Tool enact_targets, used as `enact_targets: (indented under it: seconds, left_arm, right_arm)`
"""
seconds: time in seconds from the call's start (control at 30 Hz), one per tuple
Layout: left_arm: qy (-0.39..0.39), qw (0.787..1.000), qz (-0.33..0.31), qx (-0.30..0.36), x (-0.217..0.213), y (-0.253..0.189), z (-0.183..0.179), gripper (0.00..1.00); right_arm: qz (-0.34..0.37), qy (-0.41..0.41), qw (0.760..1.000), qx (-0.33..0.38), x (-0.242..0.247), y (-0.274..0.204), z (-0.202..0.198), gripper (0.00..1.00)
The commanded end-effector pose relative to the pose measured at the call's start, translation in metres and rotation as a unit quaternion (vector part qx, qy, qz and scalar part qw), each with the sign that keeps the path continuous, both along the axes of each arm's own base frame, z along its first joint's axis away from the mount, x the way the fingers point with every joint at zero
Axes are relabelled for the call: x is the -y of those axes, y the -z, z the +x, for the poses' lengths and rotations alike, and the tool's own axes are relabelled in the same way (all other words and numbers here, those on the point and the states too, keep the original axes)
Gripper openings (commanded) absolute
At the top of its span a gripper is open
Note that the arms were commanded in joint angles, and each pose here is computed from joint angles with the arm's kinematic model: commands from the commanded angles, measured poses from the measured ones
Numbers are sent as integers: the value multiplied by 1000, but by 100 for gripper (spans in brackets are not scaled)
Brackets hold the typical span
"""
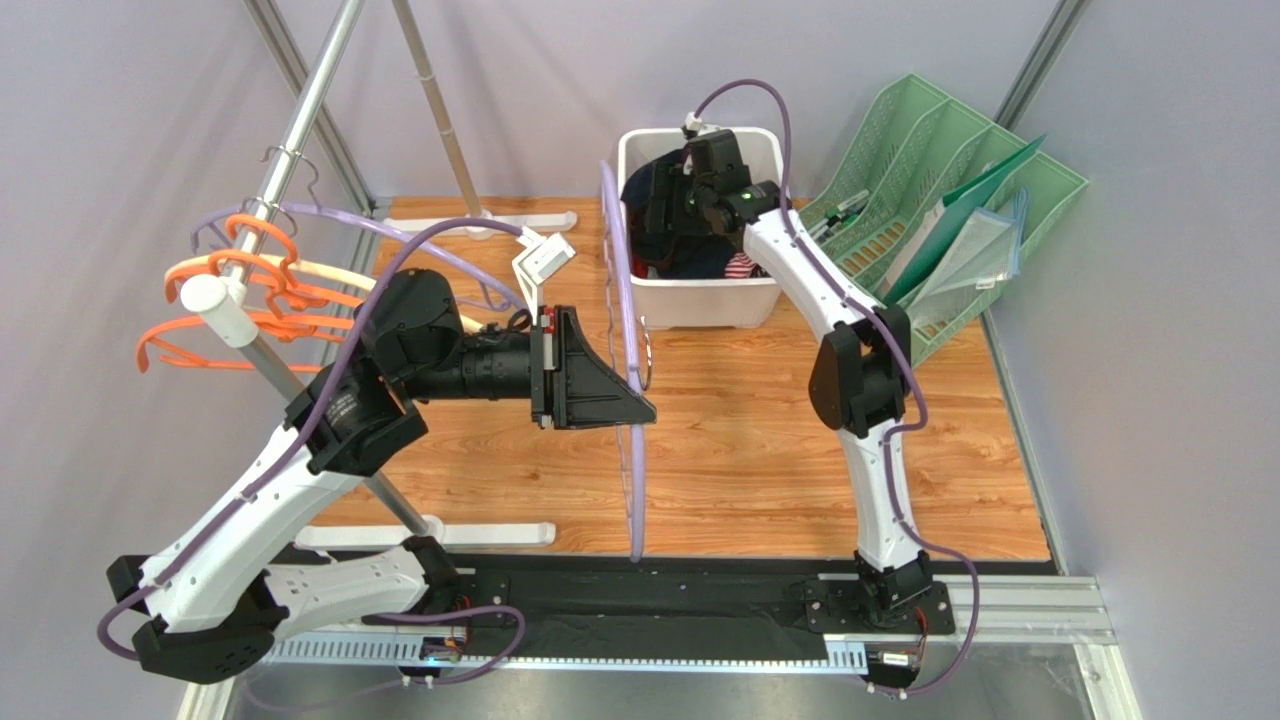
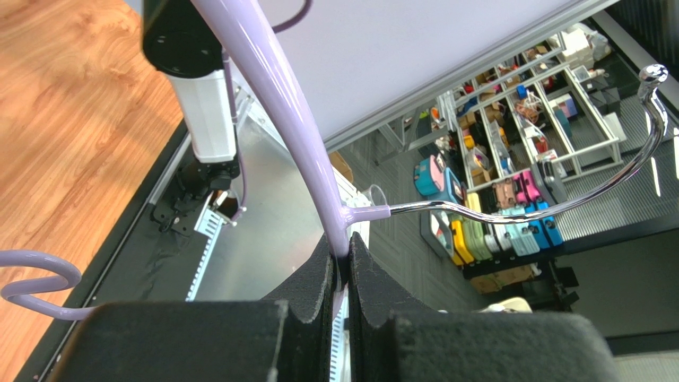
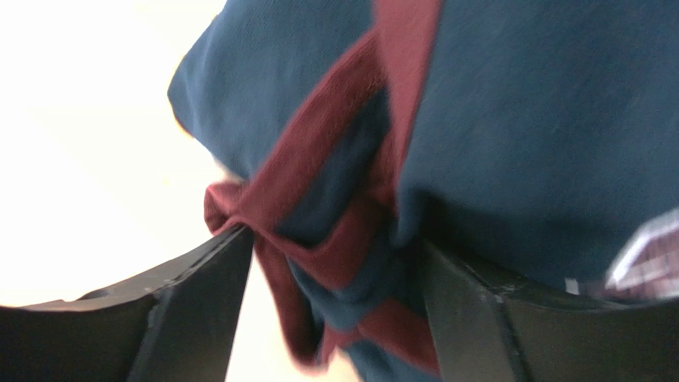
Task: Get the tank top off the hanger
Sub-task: Place the tank top in the bin, then place the hanger at the clothesline.
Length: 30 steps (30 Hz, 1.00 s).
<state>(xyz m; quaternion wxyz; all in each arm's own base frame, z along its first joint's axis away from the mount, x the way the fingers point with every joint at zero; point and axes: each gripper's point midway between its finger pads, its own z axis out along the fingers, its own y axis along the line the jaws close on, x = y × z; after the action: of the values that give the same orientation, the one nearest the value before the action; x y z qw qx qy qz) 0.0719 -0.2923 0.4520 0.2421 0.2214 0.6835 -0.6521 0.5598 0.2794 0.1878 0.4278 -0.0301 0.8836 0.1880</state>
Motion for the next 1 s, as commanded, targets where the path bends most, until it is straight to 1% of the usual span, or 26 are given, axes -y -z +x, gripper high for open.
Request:
enact_targets:
  seconds: [0.0,0.03,0.07,0.1,0.13,0.27,0.3,0.33,0.4,0.43,0.47,0.5,0.53,0.57,0.6,0.63,0.67,0.73,0.77,0.8,0.87,0.9,0.97]
  left_arm:
    - [-9,999,-44,30,2,-33,3,0]
    - [-9,998,-46,30,3,-35,4,0]
    - [-11,998,-52,33,4,-40,5,0]
    - [-11,998,-52,28,8,-41,8,0]
    - [-11,998,-53,27,10,-42,10,0]
    - [-22,996,-76,28,17,-58,19,0]
    - [-27,996,-79,27,20,-59,23,0]
    - [-33,996,-83,24,20,-62,25,0]
    - [-62,993,-96,31,20,-71,35,0]
    - [-74,992,-99,37,20,-74,39,0]
    - [-106,988,-101,41,18,-78,50,0]
    - [-126,986,-99,42,18,-78,58,0]
    - [-144,984,-98,43,18,-79,65,0]
    - [-182,977,-98,47,15,-82,78,0]
    - [-201,974,-96,45,15,-80,87,0]
    - [-218,970,-97,46,14,-81,94,0]
    - [-249,962,-103,49,12,-84,106,0]
    - [-285,952,-100,49,10,-84,121,0]
    - [-315,943,-99,46,6,-83,132,0]
    - [-333,937,-98,41,4,-81,139,0]
    - [-373,922,-100,34,-3,-78,153,0]
    - [-382,918,-105,26,-4,-78,155,0]
    - [-404,908,-113,12,-10,-75,162,0]
  right_arm:
    - [-31,-6,999,-24,33,-56,-59,87]
    - [-19,-7,1000,6,38,-88,-69,89]
    - [-25,-11,1000,-7,42,-78,-80,93]
    - [-22,-13,1000,1,44,-86,-87,94]
    - [-20,-14,1000,17,50,-104,-96,94]
    - [-33,-24,999,13,62,-114,-125,96]
    - [-37,-28,999,4,63,-108,-133,96]
    - [-33,-29,999,18,66,-121,-142,97]
    - [-27,-35,999,32,68,-136,-161,98]
    - [-31,-39,998,26,69,-129,-170,98]
    - [-30,-42,998,27,69,-128,-178,99]
    - [-22,-54,997,43,65,-141,-195,99]
    - [-24,-59,997,35,65,-130,-204,99]
    - [-21,-65,997,38,63,-131,-213,99]
    - [-13,-81,995,54,59,-142,-233,99]
    - [-12,-89,994,55,58,-140,-242,100]
    - [-16,-95,994,44,59,-127,-253,100]
    - [-7,-109,992,56,63,-134,-279,100]
    - [-12,-115,992,46,66,-122,-289,100]
    - [0,-133,989,65,69,-133,-307,100]
    - [17,-165,983,79,68,-136,-328,100]
    - [37,-204,974,90,68,-138,-351,99]
    - [54,-240,962,119,67,-143,-369,99]
